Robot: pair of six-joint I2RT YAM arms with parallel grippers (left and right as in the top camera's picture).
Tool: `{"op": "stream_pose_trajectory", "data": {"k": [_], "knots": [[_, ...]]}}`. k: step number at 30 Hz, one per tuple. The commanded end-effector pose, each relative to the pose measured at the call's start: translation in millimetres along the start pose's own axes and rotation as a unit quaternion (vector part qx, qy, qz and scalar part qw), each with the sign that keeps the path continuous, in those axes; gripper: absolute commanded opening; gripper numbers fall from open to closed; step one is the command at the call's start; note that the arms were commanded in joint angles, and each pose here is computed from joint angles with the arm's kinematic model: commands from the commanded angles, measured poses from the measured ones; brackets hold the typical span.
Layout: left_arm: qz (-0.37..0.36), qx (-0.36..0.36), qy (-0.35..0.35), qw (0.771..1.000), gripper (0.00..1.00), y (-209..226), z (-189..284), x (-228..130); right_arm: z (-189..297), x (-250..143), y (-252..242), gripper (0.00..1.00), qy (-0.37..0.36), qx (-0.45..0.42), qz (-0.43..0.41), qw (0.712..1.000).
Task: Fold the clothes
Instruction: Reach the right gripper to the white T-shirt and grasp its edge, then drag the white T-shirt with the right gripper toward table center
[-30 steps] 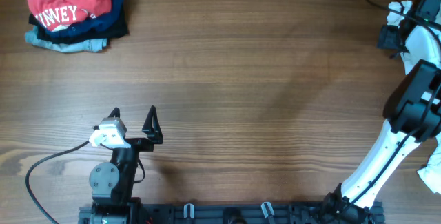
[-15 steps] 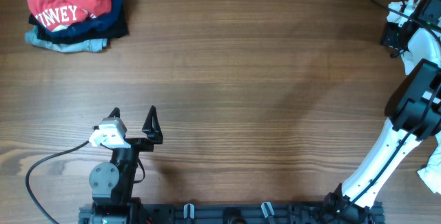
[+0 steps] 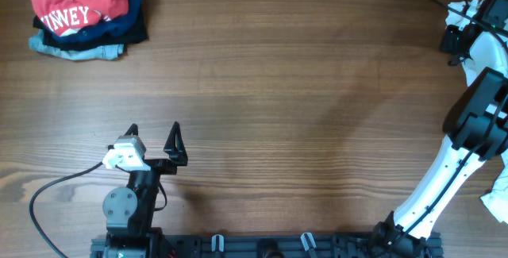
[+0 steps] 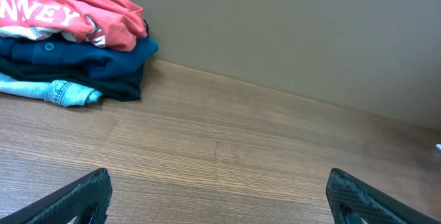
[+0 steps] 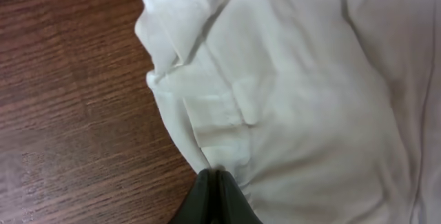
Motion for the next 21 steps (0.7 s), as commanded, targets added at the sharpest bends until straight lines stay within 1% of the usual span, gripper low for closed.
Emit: {"op": "stream_pose_trajectory", "data": {"k": [1, 3, 4, 5, 7, 9, 11, 12, 14, 15, 18, 19, 20, 21], "knots": [[-0.01, 0.002, 0.0, 1.0, 1.0, 1, 0, -2, -2, -20, -1, 0.04, 0.035, 0.007, -0.07, 0.997], [-0.01, 0.002, 0.0, 1.0, 1.0, 1, 0, -2, 36, 10, 6, 0.04, -0.01, 0.044, -0.079, 0.996], [-0.01, 0.002, 0.0, 1.0, 1.0, 1, 0, -2, 63, 27, 10, 0.04, -0.036, 0.054, -0.087, 0.994], [-0.01, 0.002, 0.0, 1.0, 1.0, 1, 0, -2, 87, 41, 13, 0.04, -0.058, 0.056, -0.096, 0.992], [-0.01, 0.002, 0.0, 1.0, 1.0, 1, 0, -2, 135, 66, 27, 0.04, -0.1, 0.063, -0.086, 0.989], [-0.01, 0.002, 0.0, 1.0, 1.0, 1, 0, -2, 179, 82, 52, 0.04, -0.13, 0.078, -0.077, 0.985], [-0.01, 0.002, 0.0, 1.0, 1.0, 1, 0, -2, 220, 92, 96, 0.04, -0.153, 0.119, -0.046, 0.98], [-0.01, 0.002, 0.0, 1.0, 1.0, 1, 0, -2, 231, 94, 112, 0.04, -0.16, 0.135, -0.033, 0.977], [-0.01, 0.002, 0.0, 1.0, 1.0, 1, 0, -2, 267, 92, 185, 0.04, -0.17, 0.207, 0.022, 0.963], [-0.01, 0.002, 0.0, 1.0, 1.0, 1, 0, -2, 275, 87, 211, 0.04, -0.165, 0.23, 0.035, 0.959], [-0.01, 0.002, 0.0, 1.0, 1.0, 1, 0, -2, 306, 52, 314, 0.04, -0.137, 0.304, 0.121, 0.935], [-0.01, 0.002, 0.0, 1.0, 1.0, 1, 0, -2, 316, 42, 338, 0.04, -0.138, 0.312, 0.144, 0.929], [-0.01, 0.002, 0.0, 1.0, 1.0, 1, 0, -2, 319, 38, 347, 0.04, -0.137, 0.29, 0.133, 0.938], [-0.01, 0.002, 0.0, 1.0, 1.0, 1, 0, -1, 316, 38, 343, 0.05, -0.137, 0.243, 0.104, 0.955]]}}
Point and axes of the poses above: each gripper's point midway between its finger pads, its own z axis back along the fingers, its own y axis along the line the jaws close on, x = y × z, the point moved 4 cm from there along z, back along the fingers, and after that the axes turned 8 degrees about z, right-handed, at the moved point
